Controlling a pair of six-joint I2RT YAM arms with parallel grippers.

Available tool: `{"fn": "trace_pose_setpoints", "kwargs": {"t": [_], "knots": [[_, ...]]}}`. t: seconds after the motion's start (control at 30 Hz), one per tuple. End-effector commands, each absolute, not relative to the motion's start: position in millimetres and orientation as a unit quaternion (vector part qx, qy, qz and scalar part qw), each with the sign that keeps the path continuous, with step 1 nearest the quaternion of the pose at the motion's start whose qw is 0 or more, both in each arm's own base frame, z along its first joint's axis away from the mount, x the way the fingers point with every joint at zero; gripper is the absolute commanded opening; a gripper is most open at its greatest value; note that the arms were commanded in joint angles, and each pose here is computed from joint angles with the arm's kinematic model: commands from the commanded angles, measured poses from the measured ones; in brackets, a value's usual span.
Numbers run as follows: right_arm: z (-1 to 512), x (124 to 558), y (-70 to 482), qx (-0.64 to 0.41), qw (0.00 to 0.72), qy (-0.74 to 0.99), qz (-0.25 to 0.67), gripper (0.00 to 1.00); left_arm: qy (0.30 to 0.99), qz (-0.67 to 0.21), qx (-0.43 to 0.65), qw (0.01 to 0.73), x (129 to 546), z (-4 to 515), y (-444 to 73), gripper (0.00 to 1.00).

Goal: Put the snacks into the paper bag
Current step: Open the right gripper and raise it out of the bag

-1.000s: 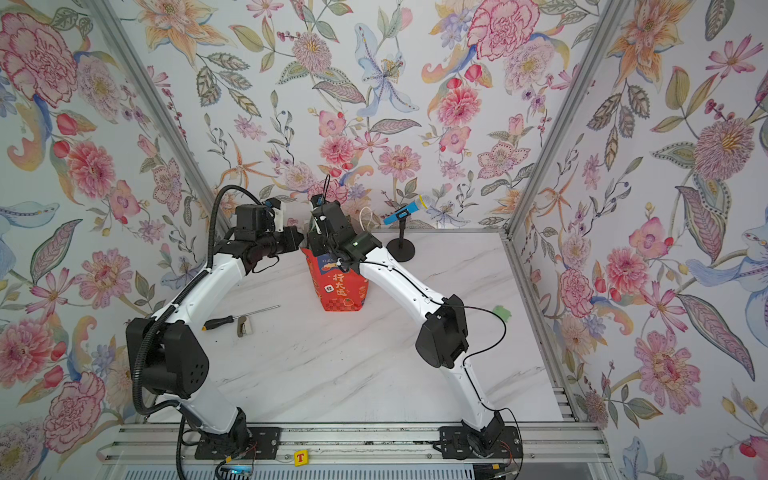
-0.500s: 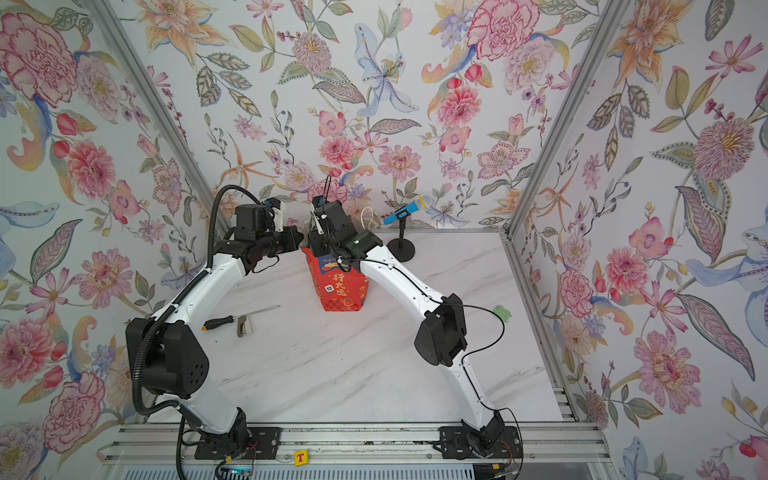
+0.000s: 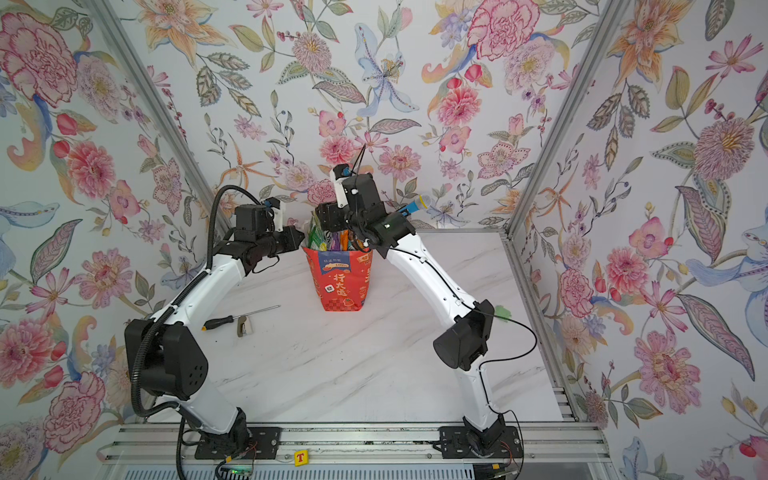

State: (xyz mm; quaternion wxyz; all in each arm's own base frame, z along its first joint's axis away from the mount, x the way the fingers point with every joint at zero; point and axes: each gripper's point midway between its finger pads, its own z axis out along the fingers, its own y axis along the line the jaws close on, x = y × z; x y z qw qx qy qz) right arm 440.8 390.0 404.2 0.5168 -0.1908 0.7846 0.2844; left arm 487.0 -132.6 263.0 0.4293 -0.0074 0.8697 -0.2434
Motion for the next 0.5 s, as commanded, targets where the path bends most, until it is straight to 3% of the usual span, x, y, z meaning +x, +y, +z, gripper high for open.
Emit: {"fn": "trace_pose_setpoints", "kwargs": {"t": [0.0, 0.33, 0.47], "knots": [[420.0, 438.0, 371.2, -0.179, 0.539, 0.774, 0.281, 0.74, 0.855, -0.259, 0.002, 0.450, 481.7, 283.3, -134.2, 0.29], [419.0, 433.7, 332.3, -0.149, 0.551, 0.773, 0.277, 0.75, 0.855, -0.262, 0.007, 0.448, 476.1, 286.8, -135.3, 0.65], [420.2, 438.8, 309.2, -0.133, 0.562, 0.772, 0.267, 0.78, 0.852, -0.265, 0.011, 0.451, 470.3, 291.1, -135.1, 0.86]]}}
